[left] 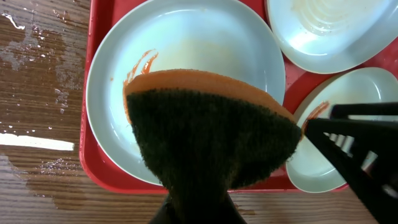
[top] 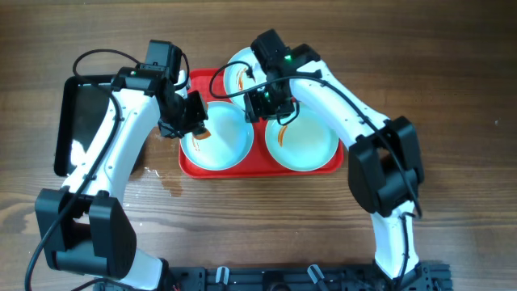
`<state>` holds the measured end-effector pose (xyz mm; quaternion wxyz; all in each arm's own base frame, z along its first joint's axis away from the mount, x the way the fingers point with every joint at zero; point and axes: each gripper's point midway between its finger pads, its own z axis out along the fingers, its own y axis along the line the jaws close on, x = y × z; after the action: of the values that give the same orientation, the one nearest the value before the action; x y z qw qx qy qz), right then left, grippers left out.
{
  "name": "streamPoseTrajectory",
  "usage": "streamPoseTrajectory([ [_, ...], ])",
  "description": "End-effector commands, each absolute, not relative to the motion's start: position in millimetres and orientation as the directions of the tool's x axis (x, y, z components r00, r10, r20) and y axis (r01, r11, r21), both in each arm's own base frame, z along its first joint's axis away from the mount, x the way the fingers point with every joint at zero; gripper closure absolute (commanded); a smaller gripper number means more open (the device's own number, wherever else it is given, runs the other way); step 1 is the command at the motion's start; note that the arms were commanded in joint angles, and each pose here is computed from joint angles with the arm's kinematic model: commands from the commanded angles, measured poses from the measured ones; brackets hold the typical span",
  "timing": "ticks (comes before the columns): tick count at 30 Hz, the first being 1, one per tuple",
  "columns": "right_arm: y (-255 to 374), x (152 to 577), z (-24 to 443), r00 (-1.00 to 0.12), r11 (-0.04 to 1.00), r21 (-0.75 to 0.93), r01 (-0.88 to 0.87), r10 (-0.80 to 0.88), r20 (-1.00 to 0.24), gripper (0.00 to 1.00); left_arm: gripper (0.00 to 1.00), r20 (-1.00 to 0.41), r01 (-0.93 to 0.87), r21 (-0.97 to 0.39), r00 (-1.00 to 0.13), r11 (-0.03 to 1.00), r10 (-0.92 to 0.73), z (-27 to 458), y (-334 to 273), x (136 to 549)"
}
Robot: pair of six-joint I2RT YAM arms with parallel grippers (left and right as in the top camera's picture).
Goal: Clean dirty plates on tray and stack at the side
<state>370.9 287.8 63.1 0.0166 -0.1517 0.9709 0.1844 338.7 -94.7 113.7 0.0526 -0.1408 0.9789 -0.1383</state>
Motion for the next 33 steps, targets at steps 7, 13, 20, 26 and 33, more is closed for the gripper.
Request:
streamPoseTrajectory([
  [7,302.7,371.3,42.2,-0.951,0.872,0.383,-0.306,-0.302,-0.072,0.63,0.96,-0.064,-0.259,-0.279,-0.956,0.925,-0.287,110.5,-94.5,339.0],
  [13,306.1,369.3,23.6,-0.948,0.869,0.38,-0.315,-0.31,-0.076,0.63,0.96,-0.064,-0.259,-0.279,-0.956,0.925,-0.287,110.5,-94.5,339.1],
  [20,302.9,366.2,10.5,-0.95,0.875,0.374,-0.307,-0.304,-0.071,0.63,0.96,-0.068,-0.258,-0.28,-0.955,0.925,-0.287,110.7,-94.6,340.0],
  [26,298.1,362.4,-4.2,-0.959,0.889,0.363,-0.279,-0.278,-0.057,0.77,0.96,-0.068,-0.258,-0.281,-0.955,0.924,-0.287,110.7,-94.6,340.2],
  [33,300.4,367.1,-4.6,-0.969,0.897,0.369,-0.245,-0.238,-0.065,0.85,0.96,-0.071,-0.257,-0.282,-0.955,0.924,-0.287,110.7,-94.7,341.1],
])
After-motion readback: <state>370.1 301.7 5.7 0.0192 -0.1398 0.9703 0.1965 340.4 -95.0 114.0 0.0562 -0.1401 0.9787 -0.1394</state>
